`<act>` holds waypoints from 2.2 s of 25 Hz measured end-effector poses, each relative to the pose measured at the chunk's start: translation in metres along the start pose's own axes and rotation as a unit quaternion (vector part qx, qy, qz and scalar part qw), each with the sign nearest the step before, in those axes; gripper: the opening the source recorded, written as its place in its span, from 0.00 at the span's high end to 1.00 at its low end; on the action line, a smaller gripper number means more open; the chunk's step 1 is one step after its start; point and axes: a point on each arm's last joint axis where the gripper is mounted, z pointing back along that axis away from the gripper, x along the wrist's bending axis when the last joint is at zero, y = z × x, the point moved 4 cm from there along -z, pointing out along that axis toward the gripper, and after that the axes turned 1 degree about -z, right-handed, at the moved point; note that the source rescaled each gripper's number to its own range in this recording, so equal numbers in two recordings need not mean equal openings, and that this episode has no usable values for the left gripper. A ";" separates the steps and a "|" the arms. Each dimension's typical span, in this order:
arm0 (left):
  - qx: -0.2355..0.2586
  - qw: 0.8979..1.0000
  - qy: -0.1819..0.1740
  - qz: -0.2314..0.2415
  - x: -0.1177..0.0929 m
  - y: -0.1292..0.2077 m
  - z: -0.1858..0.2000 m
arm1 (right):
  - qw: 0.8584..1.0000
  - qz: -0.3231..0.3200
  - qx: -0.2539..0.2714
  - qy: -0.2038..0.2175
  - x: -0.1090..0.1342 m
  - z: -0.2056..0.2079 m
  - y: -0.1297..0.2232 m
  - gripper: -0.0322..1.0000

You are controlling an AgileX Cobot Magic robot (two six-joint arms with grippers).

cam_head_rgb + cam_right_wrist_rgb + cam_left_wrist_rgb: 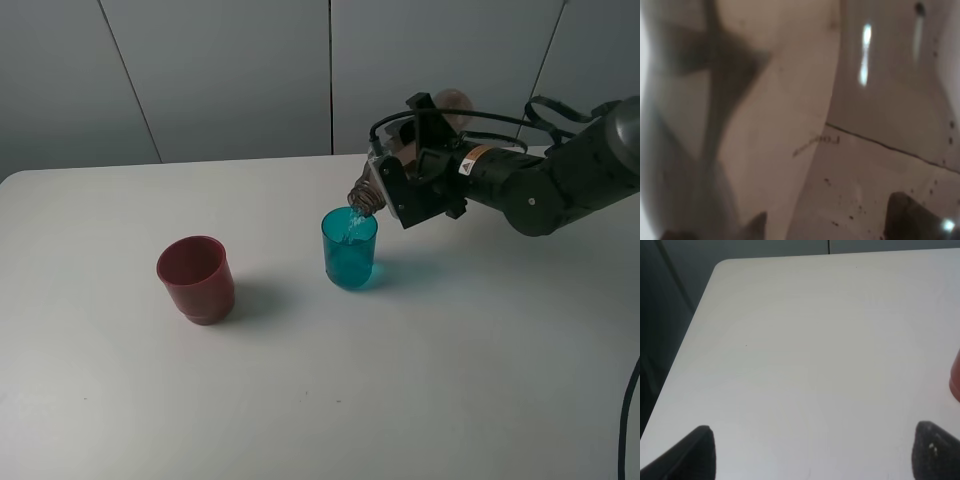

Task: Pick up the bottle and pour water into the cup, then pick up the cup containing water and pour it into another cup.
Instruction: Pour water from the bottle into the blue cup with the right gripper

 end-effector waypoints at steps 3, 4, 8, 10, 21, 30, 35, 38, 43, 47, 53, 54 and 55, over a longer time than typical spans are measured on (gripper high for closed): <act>0.000 1.000 0.000 0.000 0.000 0.000 0.000 | 1.000 0.008 -0.002 0.001 0.000 0.000 -0.001 0.97; 0.000 1.000 0.000 0.000 0.000 0.000 0.000 | 1.000 0.011 -0.003 0.001 0.000 0.000 -0.001 0.97; 0.000 1.000 0.000 0.000 0.000 0.000 0.000 | 1.000 0.026 -0.008 0.007 -0.002 0.000 -0.002 0.97; 0.000 1.000 0.000 0.000 0.000 0.000 0.000 | 0.999 0.030 -0.009 0.013 -0.003 0.000 -0.002 0.97; 0.000 1.000 0.000 0.000 0.000 0.000 0.000 | 0.998 0.058 -0.025 0.024 -0.006 0.000 -0.007 0.97; 0.000 1.000 0.000 0.000 0.000 0.000 0.000 | 0.995 0.082 -0.034 0.036 -0.010 -0.001 -0.009 0.97; 0.000 1.000 0.000 0.000 0.000 0.000 0.000 | 0.994 0.099 -0.035 0.038 -0.011 -0.001 -0.009 0.97; 0.000 1.000 0.000 -0.003 0.000 0.000 0.000 | 0.992 0.113 -0.035 0.039 -0.011 -0.001 -0.010 0.97; 0.000 1.000 0.000 -0.003 0.000 0.000 0.000 | 0.990 0.128 -0.045 0.043 -0.012 -0.001 -0.012 0.97; 0.000 1.000 0.000 0.000 0.000 0.000 0.000 | 0.988 0.137 -0.051 0.049 -0.013 0.000 -0.014 0.97; 0.000 1.000 0.000 -0.003 0.000 0.000 0.000 | 0.987 0.141 -0.053 0.062 -0.016 0.000 -0.015 0.97; 0.000 1.000 0.000 -0.003 0.000 0.000 0.000 | 0.986 0.142 -0.053 0.064 -0.017 0.000 -0.015 0.97; 0.000 1.000 0.000 -0.003 0.000 0.000 0.000 | 0.986 0.142 -0.053 0.066 -0.017 0.000 -0.015 0.97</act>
